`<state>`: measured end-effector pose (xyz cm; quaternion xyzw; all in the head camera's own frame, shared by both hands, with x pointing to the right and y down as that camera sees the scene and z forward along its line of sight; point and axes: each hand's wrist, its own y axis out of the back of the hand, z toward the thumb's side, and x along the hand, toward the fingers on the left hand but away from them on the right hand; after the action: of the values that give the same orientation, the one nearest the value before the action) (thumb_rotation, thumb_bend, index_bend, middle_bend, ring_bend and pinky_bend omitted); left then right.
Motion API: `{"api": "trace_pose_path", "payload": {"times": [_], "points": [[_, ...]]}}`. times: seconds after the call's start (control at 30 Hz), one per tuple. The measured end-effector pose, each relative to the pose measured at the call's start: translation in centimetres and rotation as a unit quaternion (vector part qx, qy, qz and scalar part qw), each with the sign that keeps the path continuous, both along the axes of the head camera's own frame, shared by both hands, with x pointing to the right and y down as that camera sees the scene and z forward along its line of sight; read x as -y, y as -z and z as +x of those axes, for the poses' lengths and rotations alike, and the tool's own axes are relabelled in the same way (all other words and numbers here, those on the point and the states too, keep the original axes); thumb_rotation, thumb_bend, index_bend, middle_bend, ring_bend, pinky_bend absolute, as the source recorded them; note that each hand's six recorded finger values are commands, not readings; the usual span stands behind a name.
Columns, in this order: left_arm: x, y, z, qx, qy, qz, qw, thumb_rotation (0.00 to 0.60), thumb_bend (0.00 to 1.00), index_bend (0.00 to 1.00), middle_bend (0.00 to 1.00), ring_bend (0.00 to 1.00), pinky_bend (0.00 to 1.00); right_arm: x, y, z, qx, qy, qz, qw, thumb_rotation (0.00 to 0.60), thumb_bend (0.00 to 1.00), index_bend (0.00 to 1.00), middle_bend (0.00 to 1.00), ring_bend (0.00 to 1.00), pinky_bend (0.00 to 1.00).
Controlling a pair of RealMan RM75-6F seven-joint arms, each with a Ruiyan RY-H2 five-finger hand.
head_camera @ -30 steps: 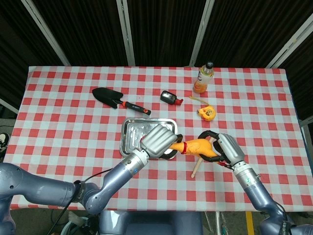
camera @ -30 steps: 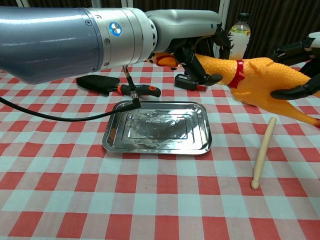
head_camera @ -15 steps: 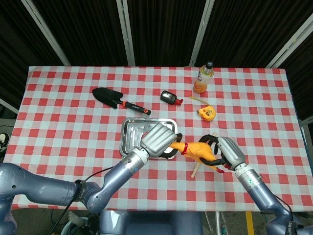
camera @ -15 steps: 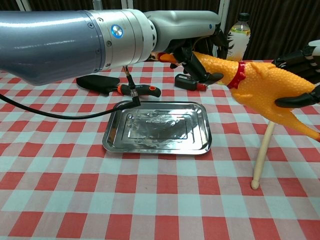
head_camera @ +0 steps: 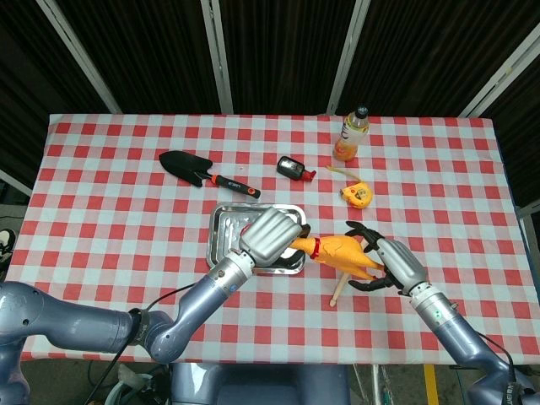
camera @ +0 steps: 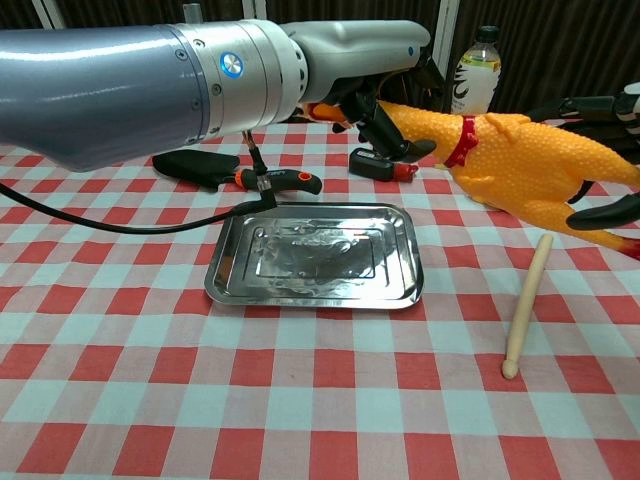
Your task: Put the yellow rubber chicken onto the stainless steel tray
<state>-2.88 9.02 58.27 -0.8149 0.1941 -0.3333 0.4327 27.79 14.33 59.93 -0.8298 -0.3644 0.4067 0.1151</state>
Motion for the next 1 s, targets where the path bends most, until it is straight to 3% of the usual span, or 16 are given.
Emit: {"api": "trace_pose_path", "payload": {"times": [0.17, 0.3, 0.37, 0.5, 0.8, 1.0], "points": [[-0.4, 0.2, 0.4, -0.004, -0.005, -0.003, 1.0000, 0.600, 0.58, 0.61, 0.69, 0.60, 0.68, 0.3, 0.0, -0.3, 0.009, -0.005, 0.005, 0.9999, 0.600, 0.22, 0.33, 0.30, 0.29, 0.40], [-0.7, 0.5, 0.7, -0.007, -0.010, -0.001, 0.9999, 0.600, 0.58, 0.61, 0.69, 0.60, 0.68, 0.6, 0.0, -0.6, 0.016, -0.015, 0.011, 0.9997, 0.600, 0.27, 0.60, 0.48, 0.46, 0.52], [-0.9, 0.6, 0.8, -0.012, -0.011, -0.009, 0.9998, 0.600, 0.58, 0.61, 0.69, 0.60, 0.68, 0.7, 0.0, -0.7, 0.017, -0.018, 0.015, 0.9996, 0.600, 0.36, 0.75, 0.59, 0.57, 0.62], [-1.1, 0.9, 0.8, -0.018, -0.013, -0.016, 0.9996, 0.600, 0.58, 0.61, 0.69, 0.60, 0.68, 1.0, -0.2, -0.4, 0.018, -0.031, 0.019, 0.9992, 0.600, 0.47, 0.97, 0.76, 0.76, 0.80], [-1.3, 0.5, 0.7, -0.015, -0.016, -0.021, 0.9995, 0.600, 0.55, 0.61, 0.69, 0.60, 0.68, 1.1, -0.8, -0.4, 0.002, -0.040, 0.024, 0.9989, 0.600, 0.53, 1.00, 0.98, 0.95, 0.96], [-1.4, 0.3, 0.7, -0.013, -0.018, -0.021, 0.9996, 0.600, 0.55, 0.61, 0.69, 0.60, 0.68, 1.2, -0.8, -0.3, -0.005, -0.041, 0.028, 0.9987, 0.600, 0.54, 1.00, 1.00, 0.98, 0.99]]}}
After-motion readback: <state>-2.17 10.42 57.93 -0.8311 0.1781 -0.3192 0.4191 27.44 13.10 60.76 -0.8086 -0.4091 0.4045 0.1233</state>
